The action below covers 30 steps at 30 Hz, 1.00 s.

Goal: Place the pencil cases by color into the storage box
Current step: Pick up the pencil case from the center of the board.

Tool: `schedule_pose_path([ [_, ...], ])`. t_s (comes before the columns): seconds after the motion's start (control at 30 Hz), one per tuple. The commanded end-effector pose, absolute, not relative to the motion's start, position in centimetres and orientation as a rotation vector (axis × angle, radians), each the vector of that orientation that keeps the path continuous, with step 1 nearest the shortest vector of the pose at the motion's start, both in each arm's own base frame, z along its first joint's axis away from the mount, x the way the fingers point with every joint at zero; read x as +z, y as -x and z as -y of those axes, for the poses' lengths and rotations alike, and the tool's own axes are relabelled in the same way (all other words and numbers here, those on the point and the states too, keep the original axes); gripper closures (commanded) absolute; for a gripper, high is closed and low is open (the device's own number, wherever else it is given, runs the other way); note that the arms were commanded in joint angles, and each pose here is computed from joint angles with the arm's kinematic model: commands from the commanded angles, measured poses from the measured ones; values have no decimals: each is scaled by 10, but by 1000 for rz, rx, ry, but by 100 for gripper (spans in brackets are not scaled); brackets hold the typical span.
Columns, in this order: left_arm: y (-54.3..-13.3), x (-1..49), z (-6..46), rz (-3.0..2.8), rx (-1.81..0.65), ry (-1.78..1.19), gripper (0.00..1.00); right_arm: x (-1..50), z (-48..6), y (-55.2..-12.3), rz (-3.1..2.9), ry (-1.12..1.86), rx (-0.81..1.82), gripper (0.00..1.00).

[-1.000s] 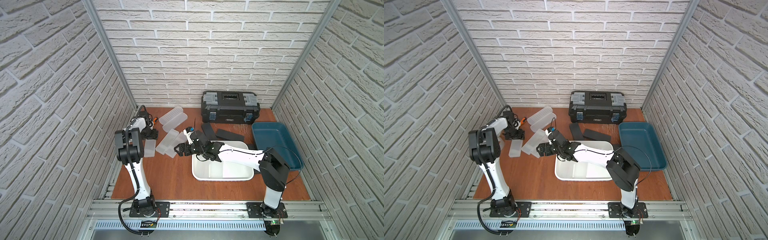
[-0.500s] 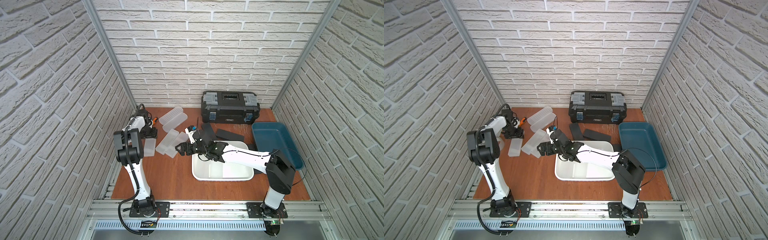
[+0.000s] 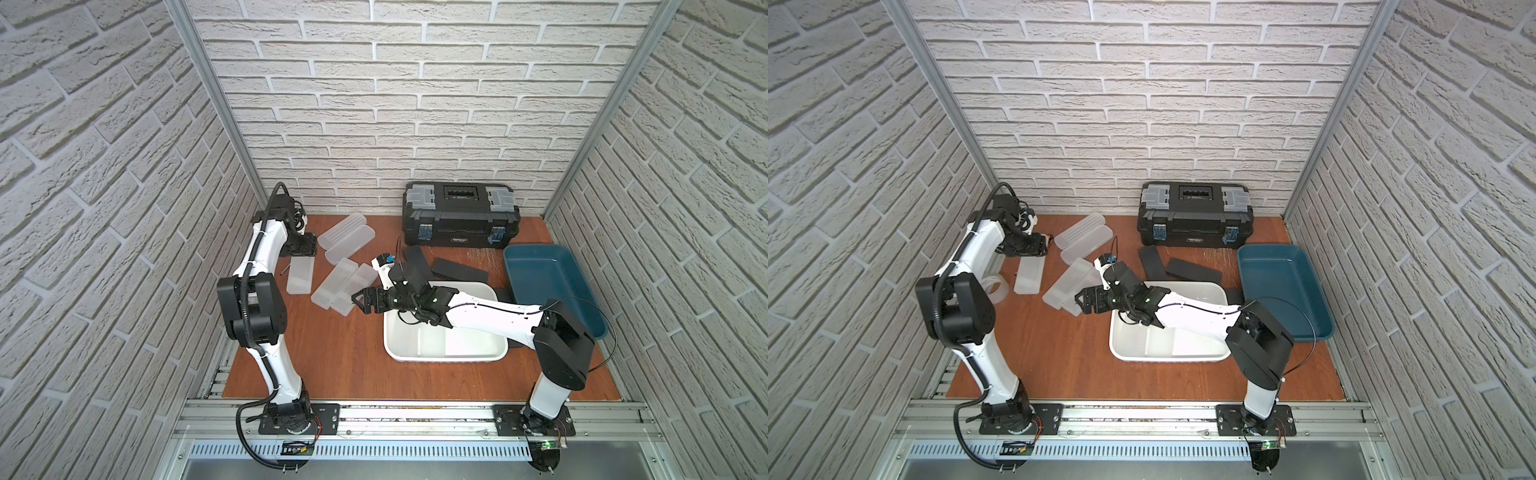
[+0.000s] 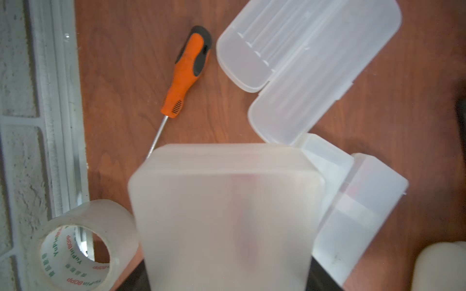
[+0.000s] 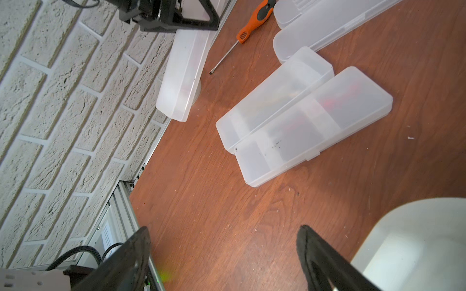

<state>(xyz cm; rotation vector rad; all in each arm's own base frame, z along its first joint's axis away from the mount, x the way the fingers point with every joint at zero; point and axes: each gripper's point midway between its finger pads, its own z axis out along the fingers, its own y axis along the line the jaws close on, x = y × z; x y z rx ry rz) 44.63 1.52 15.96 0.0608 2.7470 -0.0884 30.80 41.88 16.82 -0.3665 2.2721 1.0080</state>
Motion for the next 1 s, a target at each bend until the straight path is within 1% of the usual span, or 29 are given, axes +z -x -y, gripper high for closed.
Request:
schedule_pose_path([
  [0.0,-436,185,13,-2700,-191,-92,46,199,-419,-314,-2142,326,1185,9],
  [0.13,-431,196,38,-2665,-265,-128,46,197,-412,-317,-2115,289,1238,9],
  [0.3,-423,210,79,-2626,-367,-194,47,208,-406,-319,-2048,280,1281,9],
  [0.5,-416,242,126,-2502,-602,-211,47,220,-392,-327,-1950,224,1368,9],
  [0.77,-405,277,169,-2391,-744,-253,46,237,-375,-333,-1847,202,1405,9],
  [0.97,-396,307,190,-2283,-869,-260,46,262,-366,-334,-1697,225,1498,9],
])
